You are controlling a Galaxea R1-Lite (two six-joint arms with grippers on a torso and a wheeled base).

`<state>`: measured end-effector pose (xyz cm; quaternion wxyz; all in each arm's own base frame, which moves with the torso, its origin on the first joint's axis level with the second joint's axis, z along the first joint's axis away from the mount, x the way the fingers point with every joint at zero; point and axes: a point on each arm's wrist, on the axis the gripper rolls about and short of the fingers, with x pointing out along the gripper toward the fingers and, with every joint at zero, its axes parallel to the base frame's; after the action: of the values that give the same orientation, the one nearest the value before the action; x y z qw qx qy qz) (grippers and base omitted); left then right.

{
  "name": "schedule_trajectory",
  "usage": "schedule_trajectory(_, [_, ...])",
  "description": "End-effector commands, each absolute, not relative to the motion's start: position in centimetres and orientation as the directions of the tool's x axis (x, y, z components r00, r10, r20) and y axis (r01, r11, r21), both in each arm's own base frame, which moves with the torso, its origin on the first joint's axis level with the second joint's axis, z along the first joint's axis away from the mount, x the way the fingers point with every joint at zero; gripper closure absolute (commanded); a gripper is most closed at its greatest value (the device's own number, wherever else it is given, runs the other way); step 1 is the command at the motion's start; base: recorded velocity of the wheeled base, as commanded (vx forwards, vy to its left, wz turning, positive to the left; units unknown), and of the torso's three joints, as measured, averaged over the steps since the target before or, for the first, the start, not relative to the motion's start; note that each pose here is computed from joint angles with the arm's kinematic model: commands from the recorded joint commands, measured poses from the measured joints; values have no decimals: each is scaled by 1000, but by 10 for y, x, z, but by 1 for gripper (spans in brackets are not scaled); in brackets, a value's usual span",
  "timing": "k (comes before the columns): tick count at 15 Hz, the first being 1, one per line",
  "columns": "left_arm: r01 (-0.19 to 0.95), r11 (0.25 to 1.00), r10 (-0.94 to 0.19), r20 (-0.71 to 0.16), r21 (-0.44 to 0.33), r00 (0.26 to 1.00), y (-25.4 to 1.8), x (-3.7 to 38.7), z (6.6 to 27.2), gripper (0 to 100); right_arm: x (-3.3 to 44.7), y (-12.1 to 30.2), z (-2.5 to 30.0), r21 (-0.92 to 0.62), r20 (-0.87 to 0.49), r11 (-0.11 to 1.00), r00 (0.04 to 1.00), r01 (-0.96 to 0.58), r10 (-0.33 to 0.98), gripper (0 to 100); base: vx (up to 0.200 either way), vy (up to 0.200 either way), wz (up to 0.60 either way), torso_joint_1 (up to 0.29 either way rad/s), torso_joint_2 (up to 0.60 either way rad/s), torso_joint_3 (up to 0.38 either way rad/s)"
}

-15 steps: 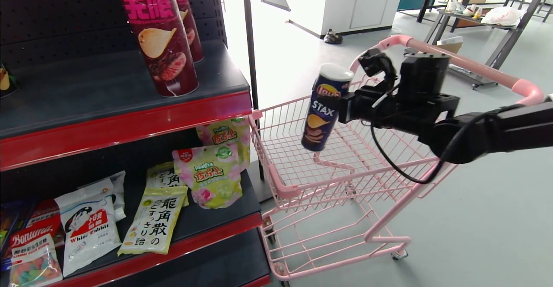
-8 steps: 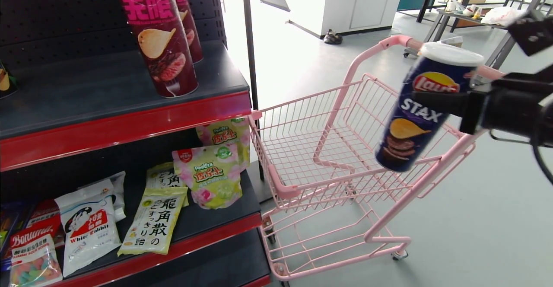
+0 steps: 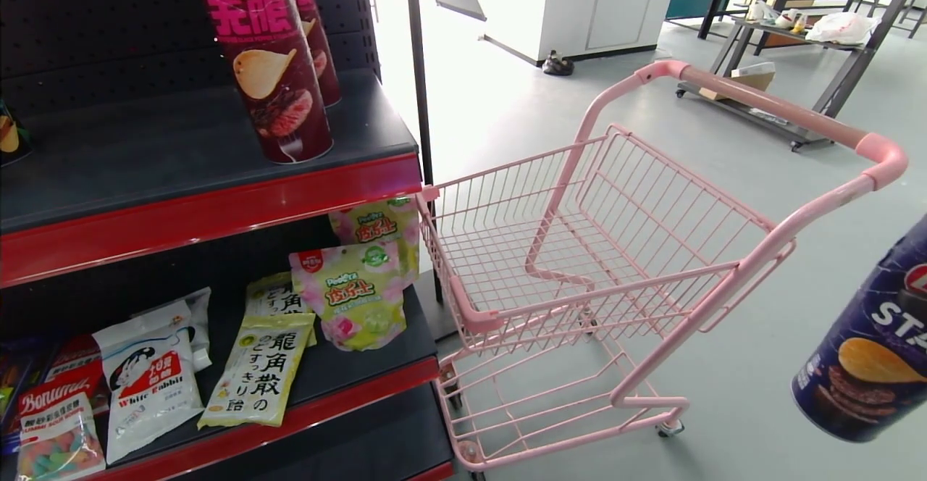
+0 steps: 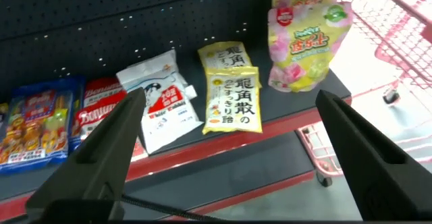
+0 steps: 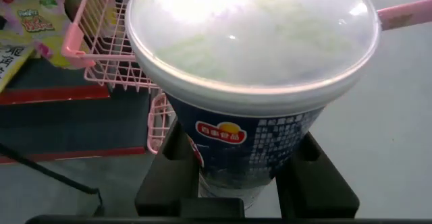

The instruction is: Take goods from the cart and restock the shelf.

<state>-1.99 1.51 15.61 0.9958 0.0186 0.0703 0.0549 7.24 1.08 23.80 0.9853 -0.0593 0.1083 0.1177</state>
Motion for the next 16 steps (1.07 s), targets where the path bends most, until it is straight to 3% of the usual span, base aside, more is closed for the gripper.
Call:
schedule_trajectory(1, [-122,992,126,-118,38,985,16,-24,154,0,52,8,232,-108,-179,968,962,-227,205,100,0,0,0,0,0,0])
schedule_trajectory(6, [-74,991,86,-114,108,990,16,-24,156,0,49,7,229,-140,-176,962,962,-233,207,100,0,0,0,24,-112,-87])
schedule_trajectory(11, [-40,992,52,-98,120,994,16,-26,158,0,59,9,239,-142,-176,955,956,-260,234,100,0,0,0,117,-465,-342])
schedule_trajectory(16, [-40,991,52,-98,124,994,16,-26,158,0,101,22,262,-156,-222,918,918,-366,328,100,0,0,0,174,-541,-374])
